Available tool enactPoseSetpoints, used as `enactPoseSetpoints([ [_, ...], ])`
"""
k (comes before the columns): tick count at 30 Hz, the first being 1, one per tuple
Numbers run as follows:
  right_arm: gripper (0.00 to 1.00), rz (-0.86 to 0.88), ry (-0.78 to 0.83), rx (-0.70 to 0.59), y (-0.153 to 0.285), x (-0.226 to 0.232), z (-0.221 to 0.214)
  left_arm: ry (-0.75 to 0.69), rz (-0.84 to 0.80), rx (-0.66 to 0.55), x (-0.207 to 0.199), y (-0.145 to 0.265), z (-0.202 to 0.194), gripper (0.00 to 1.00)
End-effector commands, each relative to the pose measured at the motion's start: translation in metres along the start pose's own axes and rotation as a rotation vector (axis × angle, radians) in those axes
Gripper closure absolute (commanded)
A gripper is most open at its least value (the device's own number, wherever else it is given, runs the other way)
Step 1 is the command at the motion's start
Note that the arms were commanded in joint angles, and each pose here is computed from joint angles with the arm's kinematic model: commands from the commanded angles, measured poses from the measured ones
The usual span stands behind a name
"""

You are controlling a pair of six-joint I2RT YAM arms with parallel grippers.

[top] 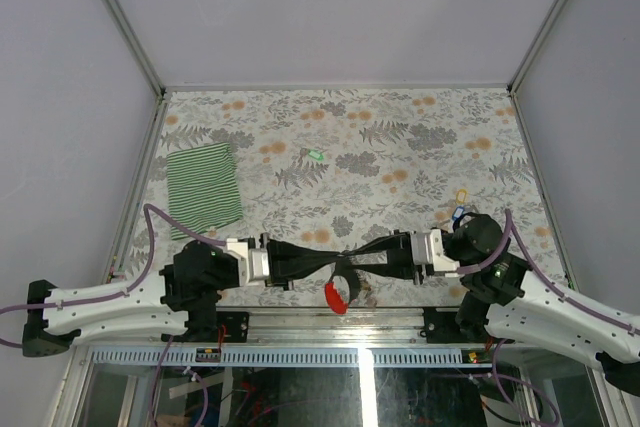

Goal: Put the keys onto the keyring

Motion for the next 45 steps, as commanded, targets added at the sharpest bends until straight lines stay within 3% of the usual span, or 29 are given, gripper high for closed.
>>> enactPoseSetpoints([
  [1, 0.72, -0.047, 0.064, -0.033, -0.004, -0.015, 0.020, -0.045, 0.016, -0.097, 0.005, 0.001, 0.027, 1.00],
  [11, 0.79, -0.049, 0.023, -0.027, -0.010, -0.018, 0.022, -0.049, 0.009, -0.098, 0.004, 0.003, 0.028, 1.00],
  [17, 0.75, -0.043, 0.009, -0.052, -0.011, -0.017, 0.026, -0.050, 0.013, -0.095, 0.004, 0.004, 0.028, 1.00],
  [26, 0.78, -0.063, 0.002, -0.069, -0.012, -0.021, 0.031, -0.049, 0.004, -0.097, 0.003, 0.005, 0.029, 1.00],
  [38, 0.75, -0.065, -0.002, -0.091, -0.012, -0.021, 0.036, -0.050, 0.007, -0.090, 0.003, 0.004, 0.027, 1.00],
  [41, 0.78, -0.064, -0.011, -0.095, -0.013, -0.021, 0.037, -0.050, 0.005, -0.088, 0.003, 0.003, 0.027, 1.00],
  [45, 0.90, -0.061, -0.022, -0.101, -0.014, -0.021, 0.038, -0.050, 0.002, -0.087, 0.002, 0.003, 0.026, 1.00],
])
Point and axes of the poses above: each gripper's point midway between its finger pads, its own y axis back along the fingers, its own x axis along the line the jaws close on, z = x × y, the point moved 1 cm from there along y, back along the fingers, and after that the axes turned 4 degrees about y, right-handed, at the moved point
